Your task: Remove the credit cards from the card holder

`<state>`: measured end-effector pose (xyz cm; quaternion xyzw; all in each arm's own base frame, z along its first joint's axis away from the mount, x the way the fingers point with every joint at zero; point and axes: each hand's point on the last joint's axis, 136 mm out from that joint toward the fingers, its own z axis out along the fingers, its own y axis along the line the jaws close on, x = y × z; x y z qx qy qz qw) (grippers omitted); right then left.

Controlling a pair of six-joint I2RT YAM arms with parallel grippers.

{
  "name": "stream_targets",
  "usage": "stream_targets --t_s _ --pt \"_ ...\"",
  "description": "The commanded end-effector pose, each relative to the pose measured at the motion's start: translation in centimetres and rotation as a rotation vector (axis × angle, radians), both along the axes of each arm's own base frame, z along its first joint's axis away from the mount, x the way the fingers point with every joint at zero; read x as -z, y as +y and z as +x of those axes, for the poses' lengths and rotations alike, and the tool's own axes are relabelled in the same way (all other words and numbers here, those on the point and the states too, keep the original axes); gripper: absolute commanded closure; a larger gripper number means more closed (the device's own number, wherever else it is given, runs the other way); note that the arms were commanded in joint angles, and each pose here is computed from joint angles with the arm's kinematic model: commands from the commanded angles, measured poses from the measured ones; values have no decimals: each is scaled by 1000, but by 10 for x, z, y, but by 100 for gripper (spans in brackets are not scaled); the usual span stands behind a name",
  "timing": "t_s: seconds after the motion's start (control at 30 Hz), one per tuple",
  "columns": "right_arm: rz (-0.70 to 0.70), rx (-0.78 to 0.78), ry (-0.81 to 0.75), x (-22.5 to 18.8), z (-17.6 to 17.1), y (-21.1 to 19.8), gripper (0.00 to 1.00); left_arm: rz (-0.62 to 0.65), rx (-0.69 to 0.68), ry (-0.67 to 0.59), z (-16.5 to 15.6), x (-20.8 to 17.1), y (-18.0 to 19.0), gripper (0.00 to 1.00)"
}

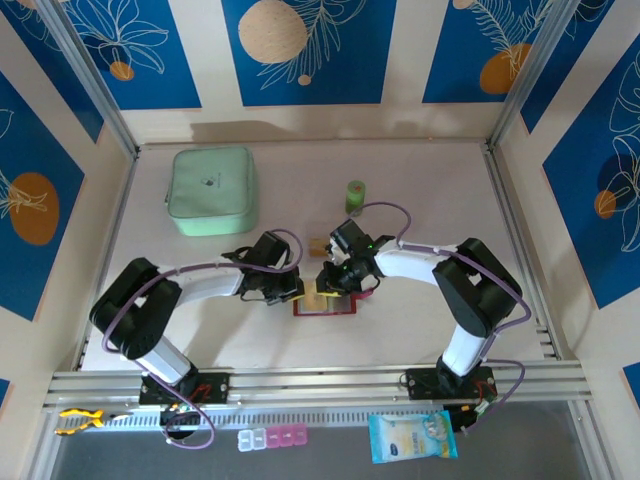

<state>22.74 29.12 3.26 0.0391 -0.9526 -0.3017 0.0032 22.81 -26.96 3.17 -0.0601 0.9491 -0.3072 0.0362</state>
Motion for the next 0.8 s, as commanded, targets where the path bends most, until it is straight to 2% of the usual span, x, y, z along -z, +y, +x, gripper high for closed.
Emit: stream_targets --t_s 0.0,0.2,0.77 --pt "-22 11 31 9 -5 -6 77 52 9 23 -9 13 9 97" --pt "-67 24 24 10 -7 -16 77 52 8 18 -8 9 10 97" --pt "-43 29 -11 -9 -5 -18 77 21 24 -33 1 -19 1 97"
